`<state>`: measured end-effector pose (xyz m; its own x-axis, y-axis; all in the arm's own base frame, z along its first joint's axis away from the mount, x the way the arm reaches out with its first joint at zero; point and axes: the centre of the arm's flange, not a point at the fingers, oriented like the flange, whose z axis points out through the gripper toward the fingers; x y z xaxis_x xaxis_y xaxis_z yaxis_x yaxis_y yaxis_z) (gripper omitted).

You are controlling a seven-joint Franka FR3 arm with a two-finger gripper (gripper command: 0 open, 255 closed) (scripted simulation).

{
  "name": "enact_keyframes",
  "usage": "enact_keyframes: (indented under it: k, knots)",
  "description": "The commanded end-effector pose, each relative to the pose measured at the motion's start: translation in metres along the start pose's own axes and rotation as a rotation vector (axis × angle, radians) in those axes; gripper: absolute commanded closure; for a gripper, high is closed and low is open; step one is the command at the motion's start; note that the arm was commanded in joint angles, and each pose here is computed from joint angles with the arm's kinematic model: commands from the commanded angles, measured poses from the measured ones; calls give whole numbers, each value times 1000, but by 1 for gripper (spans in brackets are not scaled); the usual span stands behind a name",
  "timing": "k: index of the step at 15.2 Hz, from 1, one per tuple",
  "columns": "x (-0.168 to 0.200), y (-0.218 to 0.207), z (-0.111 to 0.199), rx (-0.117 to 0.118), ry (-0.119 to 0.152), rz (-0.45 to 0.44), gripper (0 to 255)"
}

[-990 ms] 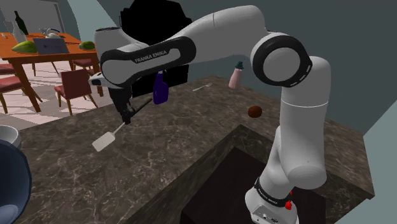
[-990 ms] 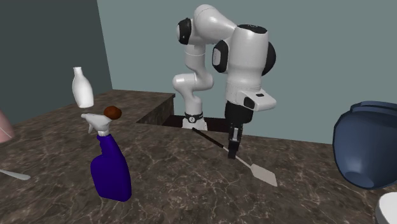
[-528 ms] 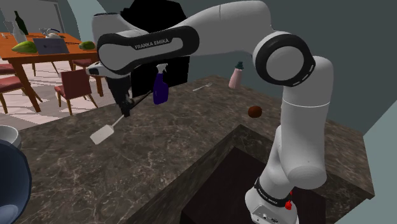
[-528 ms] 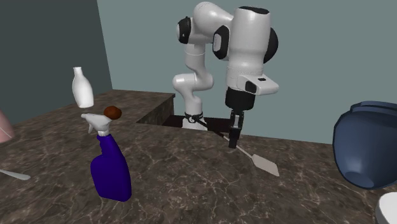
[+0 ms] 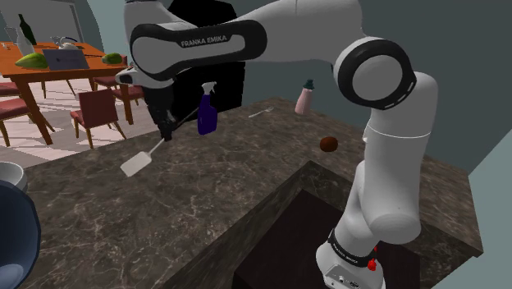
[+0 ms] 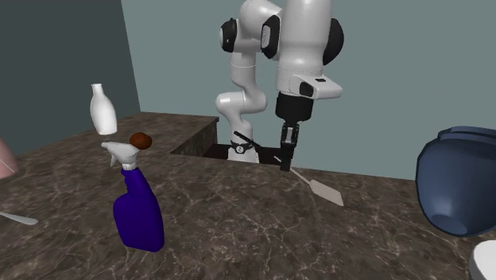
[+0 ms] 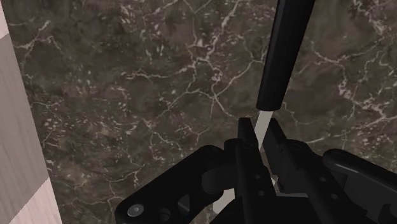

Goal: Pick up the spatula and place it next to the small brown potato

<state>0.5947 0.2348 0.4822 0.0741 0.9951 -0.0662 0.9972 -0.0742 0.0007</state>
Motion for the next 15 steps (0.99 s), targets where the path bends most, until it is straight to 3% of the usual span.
enact_keyframes:
  k: [1, 15]
  knots:
    - [-23, -6, 2, 0, 0, 0, 255]
    - [-202, -52, 13, 0, 0, 0, 255]
